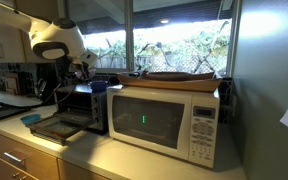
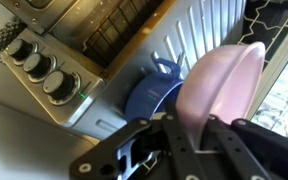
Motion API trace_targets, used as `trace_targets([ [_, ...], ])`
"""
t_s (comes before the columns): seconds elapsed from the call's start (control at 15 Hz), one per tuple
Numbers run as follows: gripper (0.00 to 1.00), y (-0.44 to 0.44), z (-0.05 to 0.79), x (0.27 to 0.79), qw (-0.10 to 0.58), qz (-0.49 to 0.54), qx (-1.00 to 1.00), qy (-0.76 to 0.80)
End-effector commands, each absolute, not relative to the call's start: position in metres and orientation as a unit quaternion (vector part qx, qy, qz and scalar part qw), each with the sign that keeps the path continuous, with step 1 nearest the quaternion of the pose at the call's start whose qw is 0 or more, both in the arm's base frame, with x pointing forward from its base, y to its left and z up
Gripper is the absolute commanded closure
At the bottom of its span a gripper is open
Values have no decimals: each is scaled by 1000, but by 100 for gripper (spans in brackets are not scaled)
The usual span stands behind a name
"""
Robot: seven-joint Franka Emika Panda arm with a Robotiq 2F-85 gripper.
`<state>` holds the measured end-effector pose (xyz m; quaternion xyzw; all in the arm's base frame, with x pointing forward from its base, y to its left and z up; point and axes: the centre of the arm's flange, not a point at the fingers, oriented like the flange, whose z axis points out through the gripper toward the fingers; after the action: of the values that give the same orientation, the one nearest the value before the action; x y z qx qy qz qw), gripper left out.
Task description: Remove the purple bowl from the oven and pour the liquid from the bowl into the blue mug then set the bowl on top of the oven
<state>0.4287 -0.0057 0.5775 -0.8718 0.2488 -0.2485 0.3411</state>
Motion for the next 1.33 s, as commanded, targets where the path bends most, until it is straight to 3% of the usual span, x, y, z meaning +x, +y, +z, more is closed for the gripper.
trace_targets([
  [0.0, 96, -4, 588, 458, 317, -265, -861, 295],
  [0.27, 96, -10, 595, 475, 287, -277, -860, 319],
  [0.33, 83, -9, 589, 463, 304, -274, -861, 302],
  [0.53, 83, -12, 590, 470, 297, -275, -861, 308],
  [0.6, 96, -12, 590, 471, 297, -275, -861, 309],
  [1.27, 96, -12, 600, 477, 237, -300, -883, 272],
])
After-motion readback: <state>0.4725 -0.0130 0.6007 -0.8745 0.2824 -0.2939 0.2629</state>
